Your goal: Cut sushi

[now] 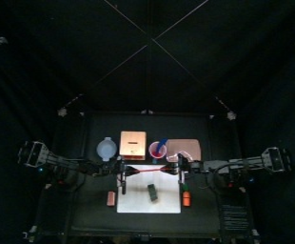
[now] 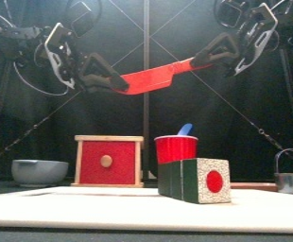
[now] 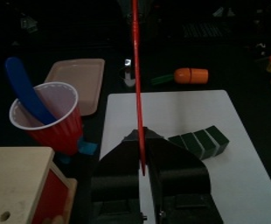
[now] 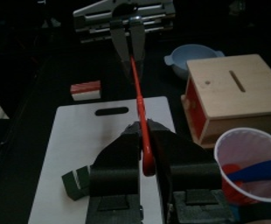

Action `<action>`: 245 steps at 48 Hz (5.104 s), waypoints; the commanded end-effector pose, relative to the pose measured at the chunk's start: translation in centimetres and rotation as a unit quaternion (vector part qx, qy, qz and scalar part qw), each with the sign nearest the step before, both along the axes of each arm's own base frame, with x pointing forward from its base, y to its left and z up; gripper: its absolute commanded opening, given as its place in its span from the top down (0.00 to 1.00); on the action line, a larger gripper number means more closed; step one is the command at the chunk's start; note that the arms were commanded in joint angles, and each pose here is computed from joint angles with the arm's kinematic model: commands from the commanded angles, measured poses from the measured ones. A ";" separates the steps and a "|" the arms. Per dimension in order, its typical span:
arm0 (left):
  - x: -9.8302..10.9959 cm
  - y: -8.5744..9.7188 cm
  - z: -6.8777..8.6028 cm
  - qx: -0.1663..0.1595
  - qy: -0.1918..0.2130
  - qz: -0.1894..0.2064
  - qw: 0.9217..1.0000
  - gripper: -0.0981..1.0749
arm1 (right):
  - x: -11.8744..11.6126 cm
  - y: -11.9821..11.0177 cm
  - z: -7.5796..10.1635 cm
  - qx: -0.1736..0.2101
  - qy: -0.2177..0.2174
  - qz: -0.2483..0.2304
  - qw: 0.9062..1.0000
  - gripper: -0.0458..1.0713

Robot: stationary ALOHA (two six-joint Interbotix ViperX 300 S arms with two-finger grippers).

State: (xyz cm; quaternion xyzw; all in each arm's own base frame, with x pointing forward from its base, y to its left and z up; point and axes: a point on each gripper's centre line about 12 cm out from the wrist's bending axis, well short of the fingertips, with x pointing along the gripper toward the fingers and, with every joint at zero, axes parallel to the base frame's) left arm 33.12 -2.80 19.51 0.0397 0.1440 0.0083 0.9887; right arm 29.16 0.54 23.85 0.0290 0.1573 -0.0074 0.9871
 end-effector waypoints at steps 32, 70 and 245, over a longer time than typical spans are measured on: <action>4.6 -7.8 -5.0 -0.042 -0.038 0.042 0.997 0.71 | -1.7 1.5 -5.7 0.005 0.102 0.025 0.994 0.87; 5.3 -10.2 -7.9 -0.036 0.008 0.077 0.996 0.71 | -0.4 1.9 -8.8 -0.027 0.155 0.047 0.986 0.87; 3.8 -2.1 -8.5 0.007 0.111 0.045 0.993 0.71 | 0.2 3.6 -10.4 -0.044 0.254 0.090 0.962 0.87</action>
